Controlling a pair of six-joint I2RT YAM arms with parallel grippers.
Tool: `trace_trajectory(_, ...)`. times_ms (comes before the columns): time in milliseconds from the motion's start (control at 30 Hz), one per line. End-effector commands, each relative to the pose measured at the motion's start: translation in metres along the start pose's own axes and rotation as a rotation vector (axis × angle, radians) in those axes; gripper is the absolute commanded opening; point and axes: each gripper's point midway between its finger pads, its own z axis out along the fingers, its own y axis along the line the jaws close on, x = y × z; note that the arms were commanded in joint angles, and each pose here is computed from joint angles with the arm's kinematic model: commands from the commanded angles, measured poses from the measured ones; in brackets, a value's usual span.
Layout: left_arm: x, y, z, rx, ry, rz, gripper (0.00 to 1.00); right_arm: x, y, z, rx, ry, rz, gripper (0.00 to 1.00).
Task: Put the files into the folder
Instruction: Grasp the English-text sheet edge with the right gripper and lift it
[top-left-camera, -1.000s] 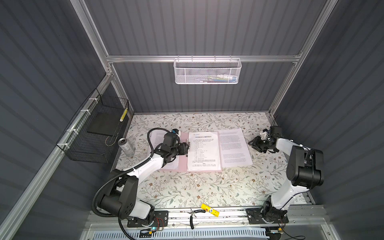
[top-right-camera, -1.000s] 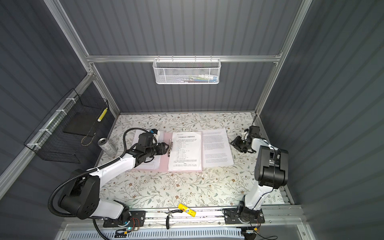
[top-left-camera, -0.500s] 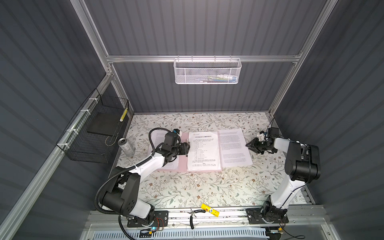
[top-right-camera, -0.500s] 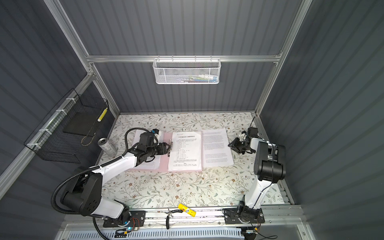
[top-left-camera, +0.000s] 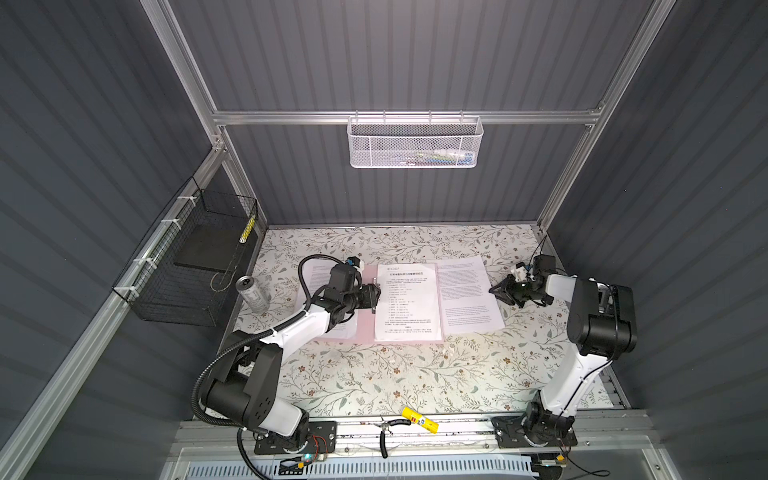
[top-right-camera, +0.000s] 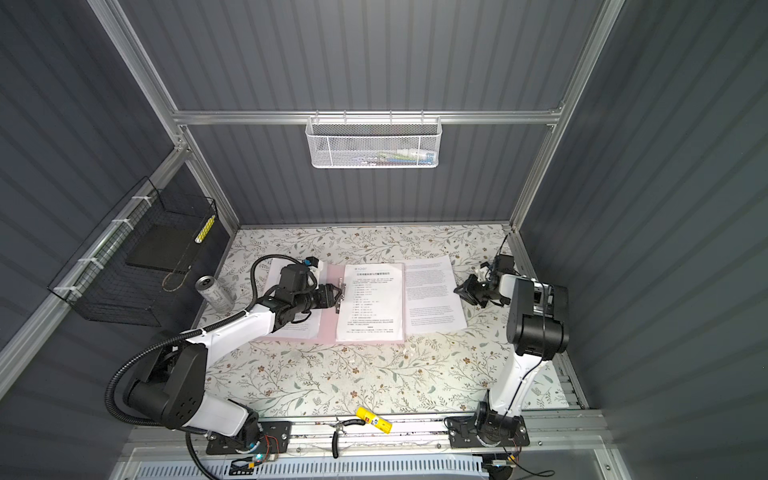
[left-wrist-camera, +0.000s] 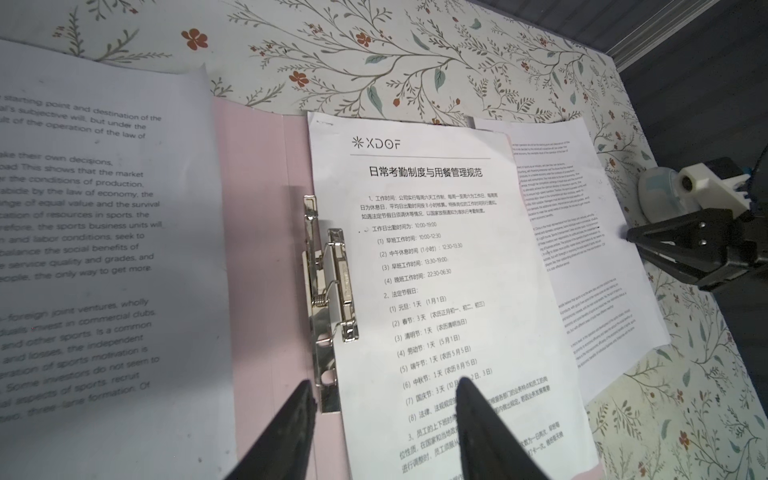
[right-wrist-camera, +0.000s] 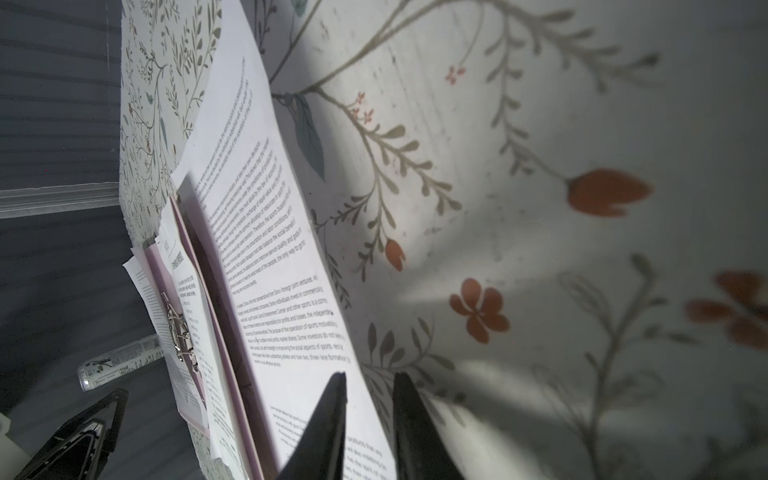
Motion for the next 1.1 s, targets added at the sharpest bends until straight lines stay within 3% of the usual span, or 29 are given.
trace_trajectory(0, -0.002, -0.002, 0.0, 0.017, -0.003, -0.007, 0.56, -0.001, 0.006, 0.005, -0.026, 0.019, -0.004, 0.24)
trace_trajectory(233, 0.001, 0.0, 0.002, 0.013, 0.008, -0.01, 0.55, 0.0, 0.005, 0.007, -0.018, 0.043, -0.006, 0.21)
trace_trajectory(500, -0.001, -0.001, 0.001, 0.013, 0.001, -0.005, 0.55, 0.001, 0.007, 0.006, -0.032, 0.037, -0.002, 0.0)
trace_trajectory(700, -0.002, -0.001, -0.004, 0.005, -0.001, 0.001, 0.55, -0.003, 0.02, -0.01, -0.037, -0.016, -0.018, 0.0)
trace_trajectory(1067, -0.012, 0.0, -0.015, -0.024, -0.028, 0.008, 0.54, -0.01, 0.077, -0.082, 0.036, -0.21, -0.073, 0.0)
